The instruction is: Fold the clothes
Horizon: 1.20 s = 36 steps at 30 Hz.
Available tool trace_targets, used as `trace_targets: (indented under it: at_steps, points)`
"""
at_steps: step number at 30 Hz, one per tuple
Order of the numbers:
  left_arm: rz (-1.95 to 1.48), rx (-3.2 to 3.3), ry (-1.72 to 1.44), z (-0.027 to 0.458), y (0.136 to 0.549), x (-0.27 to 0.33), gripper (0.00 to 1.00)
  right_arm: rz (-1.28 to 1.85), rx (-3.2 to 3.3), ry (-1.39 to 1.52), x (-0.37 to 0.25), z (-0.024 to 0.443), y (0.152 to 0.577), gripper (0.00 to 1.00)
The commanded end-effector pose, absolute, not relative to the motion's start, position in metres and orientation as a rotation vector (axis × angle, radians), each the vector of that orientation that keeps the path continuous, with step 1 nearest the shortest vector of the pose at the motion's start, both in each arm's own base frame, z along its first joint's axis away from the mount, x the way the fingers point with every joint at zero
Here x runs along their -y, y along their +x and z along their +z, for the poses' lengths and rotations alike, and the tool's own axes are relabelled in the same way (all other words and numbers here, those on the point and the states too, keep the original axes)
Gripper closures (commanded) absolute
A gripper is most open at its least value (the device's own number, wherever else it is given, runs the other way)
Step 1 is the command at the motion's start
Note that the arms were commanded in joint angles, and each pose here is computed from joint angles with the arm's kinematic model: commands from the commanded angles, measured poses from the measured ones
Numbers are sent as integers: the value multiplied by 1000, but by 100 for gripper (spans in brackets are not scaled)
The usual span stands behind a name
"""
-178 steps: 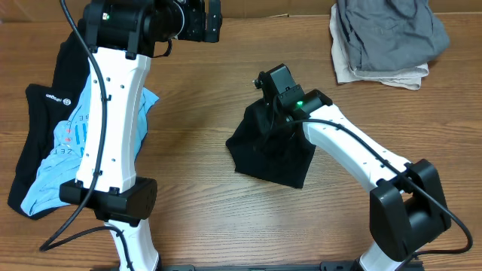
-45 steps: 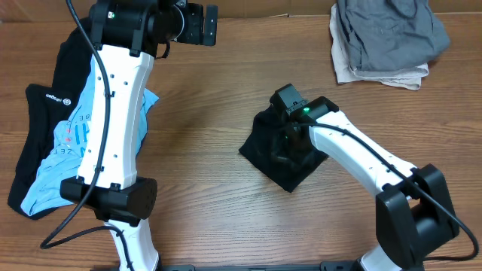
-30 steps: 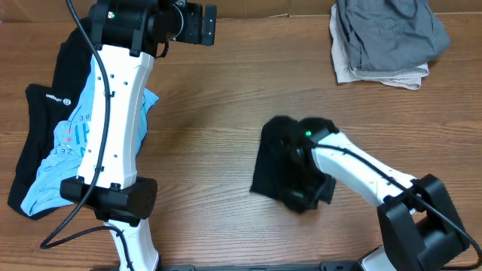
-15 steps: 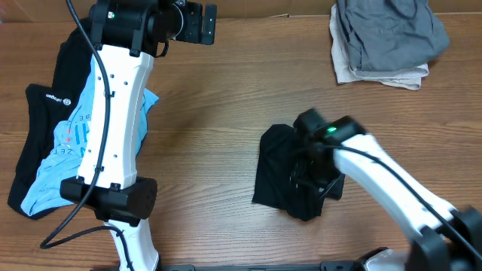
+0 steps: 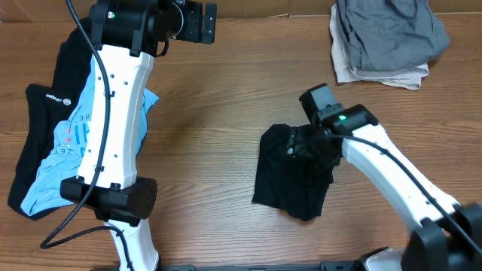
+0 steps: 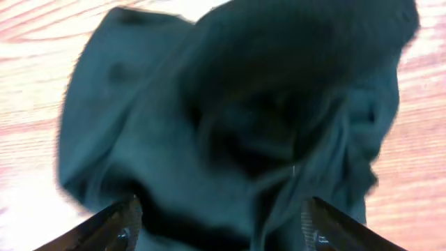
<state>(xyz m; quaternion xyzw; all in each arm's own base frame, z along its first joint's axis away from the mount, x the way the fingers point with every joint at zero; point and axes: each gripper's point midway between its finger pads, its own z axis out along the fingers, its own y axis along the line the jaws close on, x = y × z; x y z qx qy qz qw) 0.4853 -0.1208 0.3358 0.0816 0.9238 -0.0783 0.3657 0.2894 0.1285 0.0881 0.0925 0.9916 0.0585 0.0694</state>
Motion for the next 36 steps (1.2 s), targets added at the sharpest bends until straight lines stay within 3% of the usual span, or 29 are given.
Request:
trace_targets:
  at_steps: [1,9,13,17,25,32,33,34,35,36]
  points:
    - [-177,-2384,228,329,489,118,0,61,-2966,291,-111,72,300,28]
    - [-177,-2384,228,329,489,118,0,60,-2926,311,-98,58,313,41]
    - [-177,-2384,228,329,489,118,0,60,-2923,318,-96,58,315,63]
    - [-177,-2384,228,329,489,118,0,61,-2919,310,-96,60,316,95]
    - [-178,-2380,228,330,490,118,0,98,-2836,340,-64,86,348,96]
    - [-178,-2380,228,330,490,118,0,332,-2810,273,-31,86,365,96]
    - [-178,-2380,228,330,490,118,0,369,-2813,268,-29,85,364,93]
    - [-178,-2380,228,330,490,118,0,399,-2818,284,-27,84,363,69]
    - [-178,-2380,228,330,490,118,0,431,-2822,299,-26,84,361,39]
    - [-178,-2380,228,330,490,118,0,472,-2824,309,-28,85,359,24]
